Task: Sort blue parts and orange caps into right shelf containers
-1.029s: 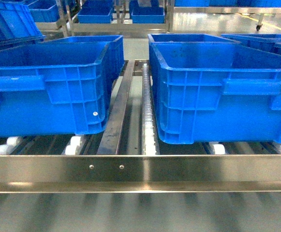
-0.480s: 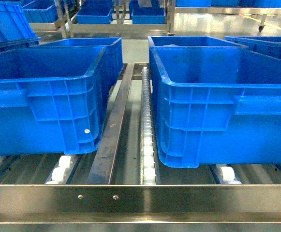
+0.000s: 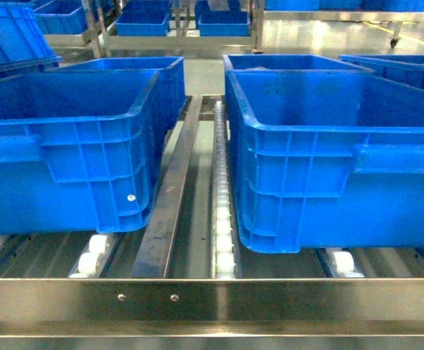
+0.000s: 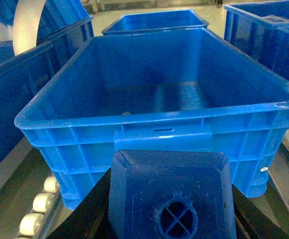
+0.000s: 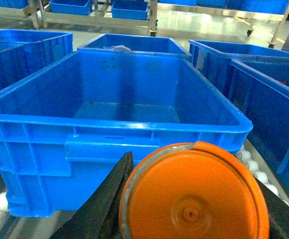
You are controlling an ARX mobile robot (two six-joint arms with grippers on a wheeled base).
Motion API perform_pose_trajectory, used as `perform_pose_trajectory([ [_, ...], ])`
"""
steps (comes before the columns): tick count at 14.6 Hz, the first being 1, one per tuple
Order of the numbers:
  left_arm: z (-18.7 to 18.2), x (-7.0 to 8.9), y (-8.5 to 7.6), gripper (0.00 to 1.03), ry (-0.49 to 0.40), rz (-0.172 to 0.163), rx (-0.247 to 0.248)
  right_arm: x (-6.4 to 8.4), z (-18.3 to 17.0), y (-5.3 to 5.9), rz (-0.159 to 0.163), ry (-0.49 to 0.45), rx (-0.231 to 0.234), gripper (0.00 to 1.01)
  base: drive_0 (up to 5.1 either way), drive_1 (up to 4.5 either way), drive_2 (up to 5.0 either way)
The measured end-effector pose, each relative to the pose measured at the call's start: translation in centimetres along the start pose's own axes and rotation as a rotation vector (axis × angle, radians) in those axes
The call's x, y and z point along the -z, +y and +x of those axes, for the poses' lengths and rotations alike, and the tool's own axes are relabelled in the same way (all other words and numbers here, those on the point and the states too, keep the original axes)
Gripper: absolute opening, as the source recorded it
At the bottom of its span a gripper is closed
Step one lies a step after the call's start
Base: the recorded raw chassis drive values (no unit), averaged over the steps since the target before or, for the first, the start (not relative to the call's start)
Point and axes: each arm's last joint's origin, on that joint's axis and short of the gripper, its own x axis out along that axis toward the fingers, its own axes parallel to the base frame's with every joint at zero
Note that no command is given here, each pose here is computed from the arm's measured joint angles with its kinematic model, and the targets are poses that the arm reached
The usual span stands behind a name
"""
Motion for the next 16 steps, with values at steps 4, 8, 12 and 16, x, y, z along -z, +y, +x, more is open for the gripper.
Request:
perform_pose_trajectory([
  [4, 0.0, 0.0, 0.0, 0.44, 0.0, 0.0, 0.0, 0.0, 0.0, 0.0, 0.0, 0.0, 0.0, 0.44, 0.0, 0.0, 0.0],
  [8, 0.0, 0.0, 0.0, 0.44, 0.0, 0.0, 0.0, 0.0, 0.0, 0.0, 0.0, 0.0, 0.0, 0.44, 0.0, 0.0, 0.0],
  [12, 0.0, 0.0, 0.0, 0.44, 0.0, 0.0, 0.0, 0.0, 0.0, 0.0, 0.0, 0.0, 0.0, 0.44, 0.0, 0.0, 0.0],
  [16, 0.0, 0.0, 0.0, 0.44, 0.0, 0.0, 0.0, 0.08, 0.12, 0.04, -0.02, 0.07, -0.058, 0.44, 0.0, 0.0, 0.0],
])
